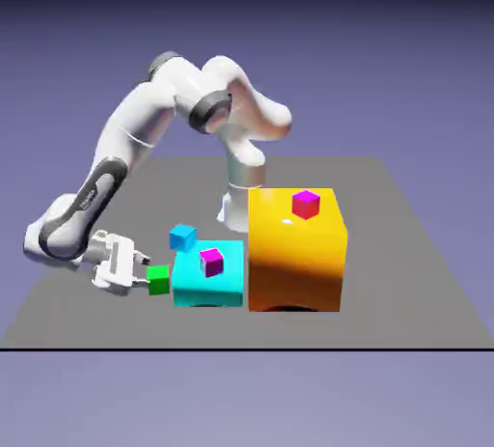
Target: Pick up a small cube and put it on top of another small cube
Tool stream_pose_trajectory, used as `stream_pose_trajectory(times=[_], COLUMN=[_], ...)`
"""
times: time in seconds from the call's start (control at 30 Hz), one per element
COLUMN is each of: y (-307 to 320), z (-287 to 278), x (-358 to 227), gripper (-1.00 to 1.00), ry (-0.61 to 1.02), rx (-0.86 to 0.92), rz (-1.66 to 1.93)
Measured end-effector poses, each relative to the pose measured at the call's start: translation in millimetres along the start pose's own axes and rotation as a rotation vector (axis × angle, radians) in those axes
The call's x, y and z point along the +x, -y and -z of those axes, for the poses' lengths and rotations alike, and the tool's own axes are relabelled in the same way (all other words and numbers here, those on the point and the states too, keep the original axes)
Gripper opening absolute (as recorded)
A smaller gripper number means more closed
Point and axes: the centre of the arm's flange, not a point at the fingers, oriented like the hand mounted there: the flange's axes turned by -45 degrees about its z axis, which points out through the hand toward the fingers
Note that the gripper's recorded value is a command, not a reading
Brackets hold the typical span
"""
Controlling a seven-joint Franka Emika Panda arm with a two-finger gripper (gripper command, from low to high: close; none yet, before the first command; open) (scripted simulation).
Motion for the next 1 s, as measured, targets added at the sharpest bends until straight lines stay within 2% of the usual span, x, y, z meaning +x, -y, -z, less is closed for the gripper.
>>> stream_pose_trajectory(times=[0.07, 0.2, 0.43, 0.8, 0.9, 0.93, 1.0], y=[0.1, -1.9, -27.0, -68.3, -58.9, -58.3, -58.6], z=[0.0, 60.9, 72.5, 53.1, 2.0, -4.3, -4.3], x=[0.0, -26.4, -99.0, -180.1, -163.3, -161.5, -161.5], gripper=[-1.0, -1.0, -1.0, -1.0, -1.0, 1.0, 1.0], ry=[0.0, -0.004, -0.029, 0.001, 0.001, 0.001, 0.001], rx=[0.001, 0.01, 0.094, 0.202, 0.202, 0.202, 0.2], rz=[0.0, -0.006, -0.057, -0.092, -0.091, -0.092, -0.092])
